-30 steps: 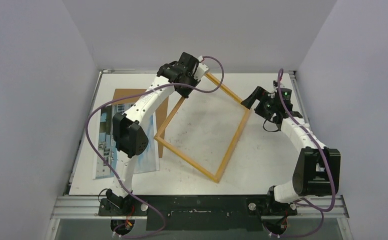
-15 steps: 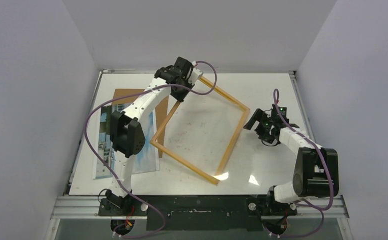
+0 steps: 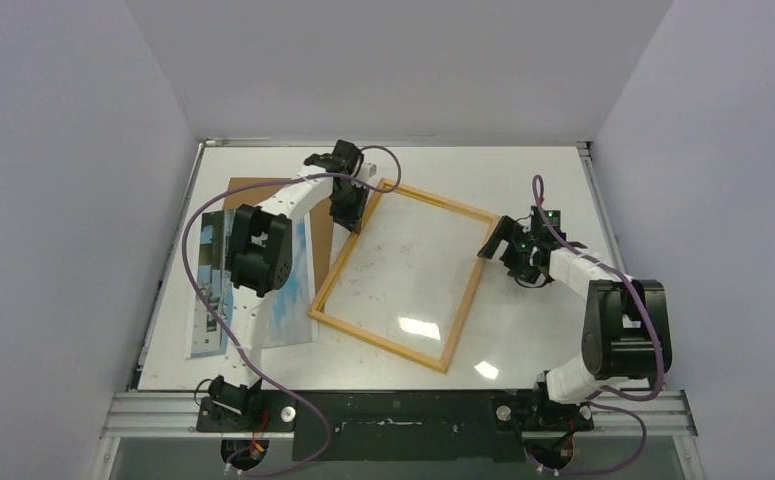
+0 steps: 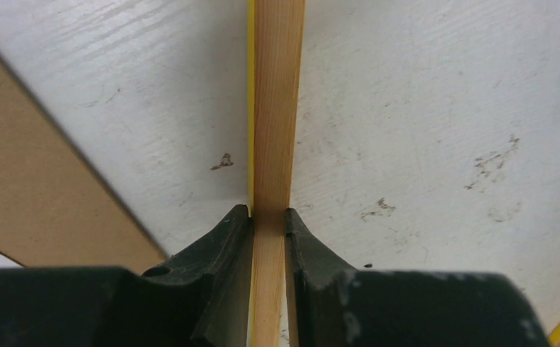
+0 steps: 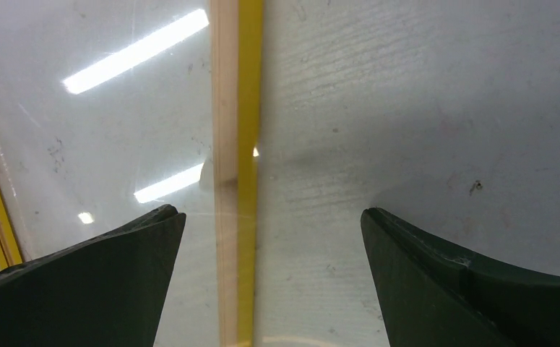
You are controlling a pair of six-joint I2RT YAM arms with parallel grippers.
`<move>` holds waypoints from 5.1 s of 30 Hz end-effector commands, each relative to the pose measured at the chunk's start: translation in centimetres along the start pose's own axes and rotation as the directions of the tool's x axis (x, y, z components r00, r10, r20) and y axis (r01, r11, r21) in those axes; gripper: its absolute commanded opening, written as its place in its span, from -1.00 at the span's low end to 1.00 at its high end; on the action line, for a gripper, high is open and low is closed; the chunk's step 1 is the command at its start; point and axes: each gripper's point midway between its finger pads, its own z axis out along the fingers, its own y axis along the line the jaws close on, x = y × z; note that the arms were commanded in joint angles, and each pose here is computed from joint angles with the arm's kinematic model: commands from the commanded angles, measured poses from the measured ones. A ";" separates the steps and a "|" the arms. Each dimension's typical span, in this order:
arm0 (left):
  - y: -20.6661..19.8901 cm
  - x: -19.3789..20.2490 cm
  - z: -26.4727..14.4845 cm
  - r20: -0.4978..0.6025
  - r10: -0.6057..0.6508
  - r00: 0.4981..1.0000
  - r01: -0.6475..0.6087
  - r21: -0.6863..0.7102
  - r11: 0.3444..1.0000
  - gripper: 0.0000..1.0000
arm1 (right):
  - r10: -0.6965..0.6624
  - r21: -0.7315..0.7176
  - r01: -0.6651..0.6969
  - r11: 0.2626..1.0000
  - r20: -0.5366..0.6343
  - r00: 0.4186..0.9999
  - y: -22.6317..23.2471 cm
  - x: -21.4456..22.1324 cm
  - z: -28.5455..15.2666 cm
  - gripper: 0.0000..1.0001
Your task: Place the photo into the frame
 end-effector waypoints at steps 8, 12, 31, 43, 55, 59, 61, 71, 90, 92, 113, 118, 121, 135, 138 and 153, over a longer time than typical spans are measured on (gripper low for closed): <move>-5.6 -2.4 0.4 0.048 -0.201 0.978 0.177 0.304 0.936 -0.90 | -0.034 -0.017 0.035 0.999 0.018 0.999 1.3 -1.7 1.3 1.00; -4.3 -3.1 -2.1 0.083 -0.210 0.974 0.175 0.315 0.933 -0.46 | -0.057 -0.029 0.058 0.998 0.025 0.998 2.7 -2.1 1.1 1.00; -15.7 -0.5 -5.3 0.123 0.068 0.990 -0.121 0.509 0.852 0.08 | -0.058 -0.025 0.058 0.998 0.016 0.998 2.5 -1.6 1.3 1.00; -19.7 -0.1 -3.0 0.028 0.021 0.999 -0.034 0.677 0.735 0.10 | -0.050 -0.059 0.051 0.997 0.015 0.999 3.0 -1.6 1.0 0.99; -21.9 0.8 -3.5 0.019 0.020 1.000 -0.027 0.754 0.656 0.02 | -0.050 -0.080 0.052 0.995 0.023 0.998 3.4 -2.0 0.5 0.99; -22.4 1.0 -2.8 0.003 0.013 1.000 -0.011 0.753 0.657 -0.12 | -0.047 -0.084 0.049 0.995 0.022 0.999 3.4 -2.0 0.5 0.99; -22.5 0.9 -2.7 -0.001 0.002 1.000 0.000 0.755 0.656 -0.22 | -0.047 -0.090 0.049 0.995 0.022 0.999 3.5 -2.0 0.4 0.99; -23.1 1.4 -2.1 -0.007 0.001 1.000 0.004 0.751 0.661 -0.33 | -0.049 -0.099 0.051 0.994 0.021 0.999 3.8 -2.2 0.3 0.99; -22.1 1.7 -1.2 -0.012 -0.025 1.000 0.026 0.706 0.707 -1.00 | -0.039 -0.133 0.048 0.990 0.066 0.997 4.8 -4.1 -1.5 0.92; -21.1 1.1 -1.5 -0.001 -0.036 0.999 0.027 0.693 0.720 -1.00 | -0.034 -0.125 0.045 0.991 0.089 0.995 4.7 -4.8 -2.2 0.81; -9.2 -1.1 -3.7 0.055 -0.089 0.994 0.042 0.567 0.822 -1.00 | 0.130 -0.019 -0.129 0.992 0.161 0.978 -1.4 -4.1 -5.5 0.80; -9.3 -1.2 -4.0 0.061 -0.087 0.994 0.036 0.568 0.822 -1.00 | 0.178 -0.124 -0.168 0.978 0.076 0.981 -0.4 -0.9 -3.9 0.79; -9.3 -1.3 -4.0 0.063 -0.084 0.994 0.033 0.566 0.824 -1.00 | 0.196 -0.171 -0.186 0.968 0.046 0.980 0.1 0.3 -3.4 0.87; -9.2 -1.7 -4.0 0.060 -0.092 0.994 0.043 0.559 0.828 -1.00 | 0.192 -0.336 -0.176 0.925 0.015 0.981 4.0 0.5 -2.7 0.57; -9.1 -1.8 -3.9 0.060 -0.091 0.994 0.043 0.553 0.832 -1.00 | 0.187 -0.360 -0.168 0.918 0.018 0.982 4.8 0.4 -3.1 0.45; -9.2 -2.0 -4.2 0.052 -0.090 0.995 0.046 0.559 0.828 -1.00 | 0.078 -0.512 -0.079 0.855 -0.023 0.997 10.5 2.1 -3.1 0.32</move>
